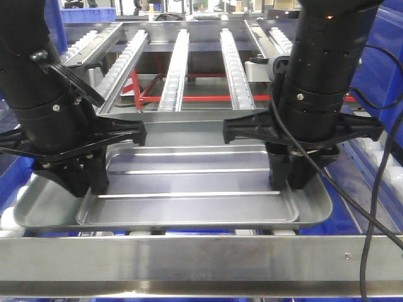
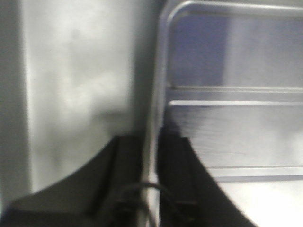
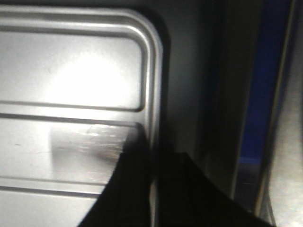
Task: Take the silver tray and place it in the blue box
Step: 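Close both grippers on the tray's opposite rims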
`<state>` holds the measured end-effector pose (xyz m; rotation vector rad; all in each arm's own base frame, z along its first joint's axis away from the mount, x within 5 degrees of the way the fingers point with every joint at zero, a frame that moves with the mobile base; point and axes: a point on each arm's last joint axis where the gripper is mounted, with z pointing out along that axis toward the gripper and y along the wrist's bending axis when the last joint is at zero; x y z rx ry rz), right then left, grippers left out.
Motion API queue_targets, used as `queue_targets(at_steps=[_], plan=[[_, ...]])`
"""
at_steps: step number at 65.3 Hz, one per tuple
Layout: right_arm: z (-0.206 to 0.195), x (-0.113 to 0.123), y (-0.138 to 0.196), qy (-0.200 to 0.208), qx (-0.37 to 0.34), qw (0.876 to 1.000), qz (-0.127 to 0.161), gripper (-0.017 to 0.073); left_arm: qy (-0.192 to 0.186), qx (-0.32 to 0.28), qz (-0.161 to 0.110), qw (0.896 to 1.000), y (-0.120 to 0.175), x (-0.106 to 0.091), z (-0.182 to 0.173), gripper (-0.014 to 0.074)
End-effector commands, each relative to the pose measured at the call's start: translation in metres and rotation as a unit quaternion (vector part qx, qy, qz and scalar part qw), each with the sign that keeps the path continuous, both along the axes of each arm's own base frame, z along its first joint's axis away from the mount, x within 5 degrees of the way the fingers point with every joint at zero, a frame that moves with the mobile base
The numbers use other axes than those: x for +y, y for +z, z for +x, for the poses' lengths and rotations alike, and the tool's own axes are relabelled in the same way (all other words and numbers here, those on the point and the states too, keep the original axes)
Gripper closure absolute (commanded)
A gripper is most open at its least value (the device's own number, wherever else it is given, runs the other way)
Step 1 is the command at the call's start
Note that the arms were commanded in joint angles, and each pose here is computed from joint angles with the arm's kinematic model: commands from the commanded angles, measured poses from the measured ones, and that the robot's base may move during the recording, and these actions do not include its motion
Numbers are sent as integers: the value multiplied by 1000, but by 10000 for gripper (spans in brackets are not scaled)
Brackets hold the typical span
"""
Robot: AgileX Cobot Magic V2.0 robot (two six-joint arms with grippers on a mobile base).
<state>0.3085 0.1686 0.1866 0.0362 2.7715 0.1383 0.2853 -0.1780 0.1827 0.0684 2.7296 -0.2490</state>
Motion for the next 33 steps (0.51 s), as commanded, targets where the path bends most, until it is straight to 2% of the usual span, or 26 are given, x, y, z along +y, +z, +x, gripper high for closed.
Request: queue_targets(at_steps=[1,4,10,33], plan=[[4,2,25,8,-44,999,17,462,-1,-34,-20,999,19,-3,2,668],[4,2,25,8,-44,999,17,483,-1,-34,-20,999,19,-3,2,696],[4,2,25,8,-43,999,17,503,-1,-34,-20,999,19,-3,2,697],[4,1,25,8,-42,999,16,503,-1,-34,-20,999,19,-3,2,697]])
